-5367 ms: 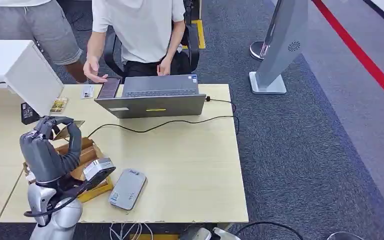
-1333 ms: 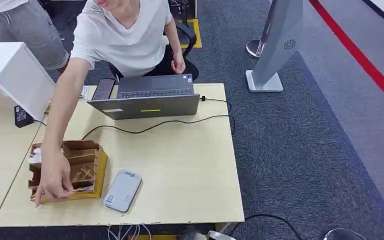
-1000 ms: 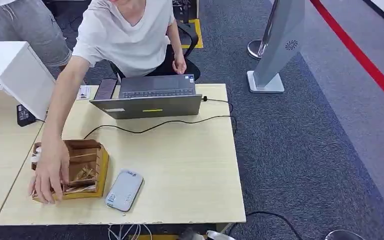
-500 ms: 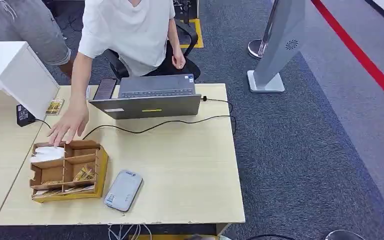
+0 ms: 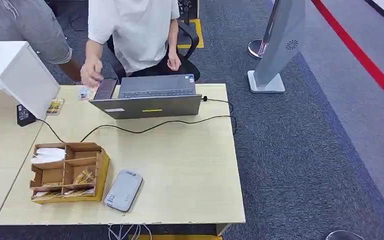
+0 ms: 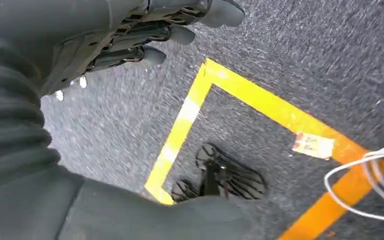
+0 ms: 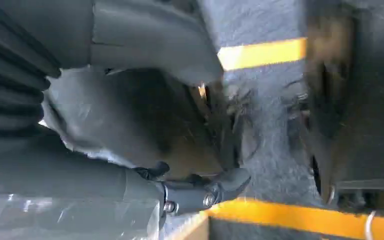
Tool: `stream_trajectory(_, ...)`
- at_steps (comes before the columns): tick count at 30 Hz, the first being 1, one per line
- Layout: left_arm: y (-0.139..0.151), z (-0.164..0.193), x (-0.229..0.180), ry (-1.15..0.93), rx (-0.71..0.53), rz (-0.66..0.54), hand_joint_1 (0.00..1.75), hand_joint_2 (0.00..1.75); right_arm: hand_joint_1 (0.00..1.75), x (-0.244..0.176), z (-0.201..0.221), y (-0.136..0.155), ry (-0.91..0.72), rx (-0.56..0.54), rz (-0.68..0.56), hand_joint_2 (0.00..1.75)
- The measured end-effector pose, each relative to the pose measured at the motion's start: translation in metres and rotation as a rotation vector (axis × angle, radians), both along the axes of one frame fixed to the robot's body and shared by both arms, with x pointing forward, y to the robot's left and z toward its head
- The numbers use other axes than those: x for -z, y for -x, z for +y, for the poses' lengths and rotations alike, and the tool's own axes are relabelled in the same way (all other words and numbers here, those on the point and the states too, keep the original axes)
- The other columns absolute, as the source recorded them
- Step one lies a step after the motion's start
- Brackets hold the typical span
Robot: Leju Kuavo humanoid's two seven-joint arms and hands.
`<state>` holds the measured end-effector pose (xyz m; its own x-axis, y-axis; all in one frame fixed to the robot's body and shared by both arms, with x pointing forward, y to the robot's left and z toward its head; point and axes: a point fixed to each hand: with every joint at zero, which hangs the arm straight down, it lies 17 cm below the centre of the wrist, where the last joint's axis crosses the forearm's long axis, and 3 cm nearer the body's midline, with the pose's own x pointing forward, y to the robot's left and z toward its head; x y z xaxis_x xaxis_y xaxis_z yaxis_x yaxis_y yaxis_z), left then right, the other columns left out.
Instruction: Pass the card to the sensor for recognition and then transmit it.
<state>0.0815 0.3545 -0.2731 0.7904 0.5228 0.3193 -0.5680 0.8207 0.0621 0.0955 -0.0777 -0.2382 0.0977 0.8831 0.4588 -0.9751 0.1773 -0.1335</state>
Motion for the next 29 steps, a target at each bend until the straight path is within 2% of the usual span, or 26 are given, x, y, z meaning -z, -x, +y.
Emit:
stream_trajectory(9, 0.008, -0.022, 0.002, 0.015, 0.171, 0.021, 0.00, 0.00, 0.00, 0.005, -0.018, 0.002, -0.052, 0.413, 0.113, 0.00)
stream_trajectory(16, 0.016, -0.041, 0.003, 0.033, 0.304, 0.039, 0.00, 0.00, 0.00, 0.012, -0.056, -0.009, -0.062, 0.735, 0.161, 0.00)
stream_trajectory(17, 0.018, -0.044, 0.003, 0.037, 0.324, 0.041, 0.28, 0.00, 0.00, 0.014, -0.063, -0.010, -0.059, 0.780, 0.170, 0.00)
stream_trajectory(18, 0.019, -0.047, 0.003, 0.038, 0.341, 0.042, 1.75, 0.00, 0.00, 0.016, -0.072, -0.008, -0.053, 0.824, 0.179, 0.00)
stream_trajectory(19, 0.021, -0.050, 0.004, 0.042, 0.357, 0.047, 1.75, 0.00, 1.75, 0.016, -0.078, -0.011, -0.054, 0.866, 0.180, 0.00)
stream_trajectory(25, 0.034, -0.069, 0.004, 0.064, 0.464, 0.065, 1.75, 0.00, 1.75, 0.033, -0.136, 0.036, 0.022, 1.149, 0.269, 0.00)
stream_trajectory(29, 0.036, -0.080, 0.004, 0.079, 0.518, 0.069, 1.75, 0.00, 1.75, 0.036, -0.159, 0.045, 0.037, 1.293, 0.291, 0.00)
